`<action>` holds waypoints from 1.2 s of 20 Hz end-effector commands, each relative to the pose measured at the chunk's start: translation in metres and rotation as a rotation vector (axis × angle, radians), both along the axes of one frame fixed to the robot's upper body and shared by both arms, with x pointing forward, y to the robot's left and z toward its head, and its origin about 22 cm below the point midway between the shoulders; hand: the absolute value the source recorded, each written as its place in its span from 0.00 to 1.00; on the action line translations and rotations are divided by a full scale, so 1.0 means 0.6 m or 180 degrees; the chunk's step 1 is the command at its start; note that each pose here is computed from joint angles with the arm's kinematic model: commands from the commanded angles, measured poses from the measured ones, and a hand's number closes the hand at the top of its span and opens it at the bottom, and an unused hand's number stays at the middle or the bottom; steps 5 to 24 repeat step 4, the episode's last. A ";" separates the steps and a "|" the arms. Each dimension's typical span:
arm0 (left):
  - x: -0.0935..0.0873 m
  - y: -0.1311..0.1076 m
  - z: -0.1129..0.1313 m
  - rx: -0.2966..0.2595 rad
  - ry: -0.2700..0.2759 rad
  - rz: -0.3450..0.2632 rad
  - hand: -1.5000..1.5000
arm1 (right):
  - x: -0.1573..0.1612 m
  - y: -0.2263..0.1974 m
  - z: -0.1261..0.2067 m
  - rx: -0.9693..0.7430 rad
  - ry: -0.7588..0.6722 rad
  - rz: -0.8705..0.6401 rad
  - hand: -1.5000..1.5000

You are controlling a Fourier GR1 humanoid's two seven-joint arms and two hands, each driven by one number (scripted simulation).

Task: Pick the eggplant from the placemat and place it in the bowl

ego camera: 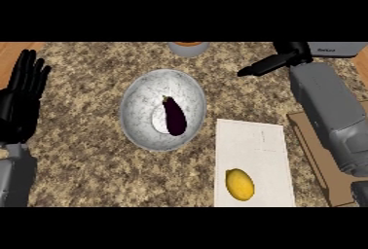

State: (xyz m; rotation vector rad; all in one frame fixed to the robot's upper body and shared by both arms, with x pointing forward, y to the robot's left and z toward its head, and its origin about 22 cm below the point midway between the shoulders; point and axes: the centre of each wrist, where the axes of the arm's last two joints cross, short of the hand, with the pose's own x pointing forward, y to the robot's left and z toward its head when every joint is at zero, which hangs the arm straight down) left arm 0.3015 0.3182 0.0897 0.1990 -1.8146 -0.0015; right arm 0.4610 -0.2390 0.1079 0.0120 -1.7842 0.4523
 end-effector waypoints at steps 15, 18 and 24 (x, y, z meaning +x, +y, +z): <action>0.012 -0.018 -0.006 -0.0042 -0.0036 -0.0062 0.50 | -0.015 -0.120 0.004 0.0169 -0.0032 -0.0028 0.00; 0.012 -0.018 -0.006 -0.0042 -0.0036 -0.0062 0.50 | -0.015 -0.120 0.004 0.0169 -0.0032 -0.0028 0.00; 0.012 -0.018 -0.006 -0.0042 -0.0036 -0.0062 0.50 | -0.015 -0.120 0.004 0.0169 -0.0032 -0.0028 0.00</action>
